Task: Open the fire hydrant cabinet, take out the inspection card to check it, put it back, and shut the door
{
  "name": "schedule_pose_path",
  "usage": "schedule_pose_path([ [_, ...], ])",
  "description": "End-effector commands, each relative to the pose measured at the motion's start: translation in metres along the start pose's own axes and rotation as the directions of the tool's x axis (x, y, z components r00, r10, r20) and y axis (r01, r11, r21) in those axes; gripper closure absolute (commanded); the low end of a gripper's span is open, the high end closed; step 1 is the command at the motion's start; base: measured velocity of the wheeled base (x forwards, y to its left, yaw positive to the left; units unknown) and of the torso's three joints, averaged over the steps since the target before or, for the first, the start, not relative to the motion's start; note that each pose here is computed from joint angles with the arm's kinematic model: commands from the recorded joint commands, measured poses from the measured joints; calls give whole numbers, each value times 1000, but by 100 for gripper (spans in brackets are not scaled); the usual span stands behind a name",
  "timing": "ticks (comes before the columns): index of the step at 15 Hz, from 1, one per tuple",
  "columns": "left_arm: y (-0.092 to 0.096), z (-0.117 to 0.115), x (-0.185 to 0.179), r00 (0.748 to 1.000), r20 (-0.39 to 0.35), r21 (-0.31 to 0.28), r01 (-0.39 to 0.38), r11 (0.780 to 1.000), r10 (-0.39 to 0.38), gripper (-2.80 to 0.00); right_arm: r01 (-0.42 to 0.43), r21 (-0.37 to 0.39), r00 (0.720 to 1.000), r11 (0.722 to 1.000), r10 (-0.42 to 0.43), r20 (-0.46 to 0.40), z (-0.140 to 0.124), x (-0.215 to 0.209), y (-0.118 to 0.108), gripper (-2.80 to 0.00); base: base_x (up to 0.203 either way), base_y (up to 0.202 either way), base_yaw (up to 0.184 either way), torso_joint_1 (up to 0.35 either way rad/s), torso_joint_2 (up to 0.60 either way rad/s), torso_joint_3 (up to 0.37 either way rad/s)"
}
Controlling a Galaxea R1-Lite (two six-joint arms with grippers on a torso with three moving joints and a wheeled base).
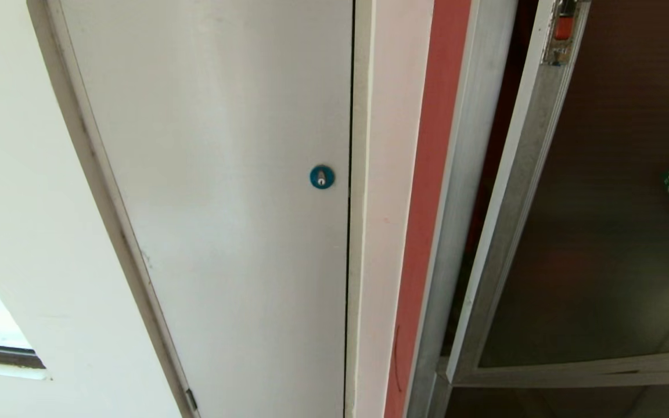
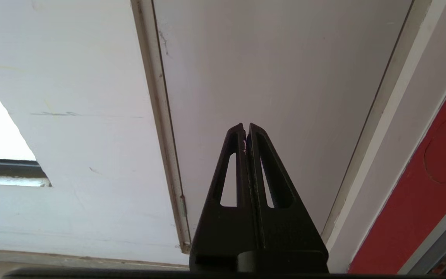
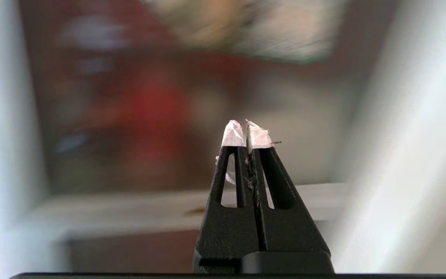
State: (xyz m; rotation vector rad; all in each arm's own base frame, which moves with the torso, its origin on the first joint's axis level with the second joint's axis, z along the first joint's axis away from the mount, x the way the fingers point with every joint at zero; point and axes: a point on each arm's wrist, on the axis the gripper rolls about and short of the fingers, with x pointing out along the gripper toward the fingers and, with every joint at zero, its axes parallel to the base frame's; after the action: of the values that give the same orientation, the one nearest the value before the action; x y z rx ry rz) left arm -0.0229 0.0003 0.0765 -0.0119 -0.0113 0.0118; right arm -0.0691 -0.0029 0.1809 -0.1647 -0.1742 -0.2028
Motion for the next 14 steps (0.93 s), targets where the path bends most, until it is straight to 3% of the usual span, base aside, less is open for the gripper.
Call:
schedule_pose_path([
  [1,0,0,0,1000,-1,0,0,1000,0,0,-120,88,993,989,120,8,-31,1,8,0,0,0,0,0,0,0],
  [3,0,0,0,1000,-1,0,0,1000,0,0,-168,120,985,978,171,-10,-53,11,15,0,0,0,0,0,0,0],
  [7,0,0,0,1000,-1,0,0,1000,0,0,-196,71,981,978,196,4,-91,25,25,0,0,0,0,0,0,0],
  [14,0,0,0,1000,-1,0,0,1000,0,0,-217,61,964,974,224,-144,-108,24,28,0,0,0,0,0,0,0],
])
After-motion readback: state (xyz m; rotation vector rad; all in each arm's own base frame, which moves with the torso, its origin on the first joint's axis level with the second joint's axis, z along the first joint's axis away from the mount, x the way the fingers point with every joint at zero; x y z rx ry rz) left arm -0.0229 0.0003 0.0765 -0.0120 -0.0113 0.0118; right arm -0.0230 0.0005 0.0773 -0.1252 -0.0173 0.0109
